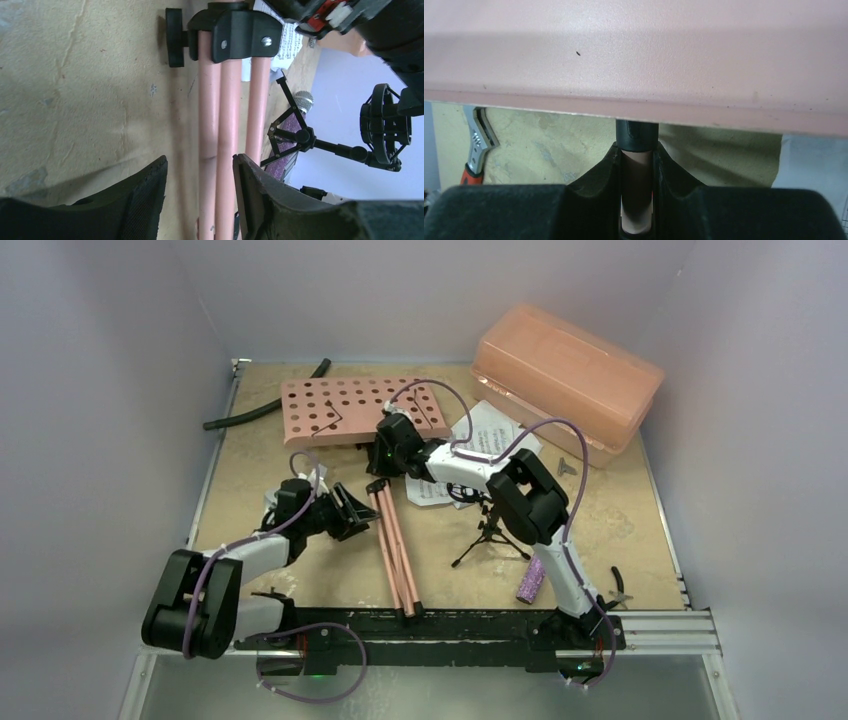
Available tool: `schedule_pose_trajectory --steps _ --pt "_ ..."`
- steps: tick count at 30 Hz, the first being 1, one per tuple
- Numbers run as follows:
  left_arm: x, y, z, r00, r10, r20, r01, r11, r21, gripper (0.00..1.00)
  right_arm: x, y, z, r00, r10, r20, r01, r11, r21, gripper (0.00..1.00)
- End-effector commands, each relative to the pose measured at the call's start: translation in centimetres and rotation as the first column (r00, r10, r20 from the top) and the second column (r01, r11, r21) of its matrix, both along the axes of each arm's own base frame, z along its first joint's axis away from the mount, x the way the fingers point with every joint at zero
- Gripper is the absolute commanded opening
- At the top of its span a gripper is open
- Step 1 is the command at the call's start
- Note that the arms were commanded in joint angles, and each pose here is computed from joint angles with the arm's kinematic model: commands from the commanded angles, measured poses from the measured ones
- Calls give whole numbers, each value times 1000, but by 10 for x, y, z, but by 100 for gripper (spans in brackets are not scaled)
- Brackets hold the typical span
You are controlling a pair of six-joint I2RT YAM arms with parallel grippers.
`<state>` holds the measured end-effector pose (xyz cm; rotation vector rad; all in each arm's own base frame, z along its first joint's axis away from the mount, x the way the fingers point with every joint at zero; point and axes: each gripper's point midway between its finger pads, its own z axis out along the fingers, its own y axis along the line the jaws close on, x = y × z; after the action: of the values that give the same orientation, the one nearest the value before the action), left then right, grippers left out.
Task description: Set up the instrument practice props
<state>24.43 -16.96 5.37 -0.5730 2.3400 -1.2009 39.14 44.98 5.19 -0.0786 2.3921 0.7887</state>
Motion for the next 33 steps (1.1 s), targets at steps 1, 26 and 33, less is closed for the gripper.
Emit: schedule_pose_trajectory --steps 1,26,33 --pt "7 -9 10 997 -28 74 34 996 -82 49 21 24 189 971 -33 238 -64 919 388 0" --pt "34 -28 38 975 -62 212 108 971 -213 6 18 22 227 950 -2 313 -136 898 419 0" --pt "37 -25 41 970 -89 226 122 983 -135 0 11 12 265 901 -9 434 -196 884 424 0"
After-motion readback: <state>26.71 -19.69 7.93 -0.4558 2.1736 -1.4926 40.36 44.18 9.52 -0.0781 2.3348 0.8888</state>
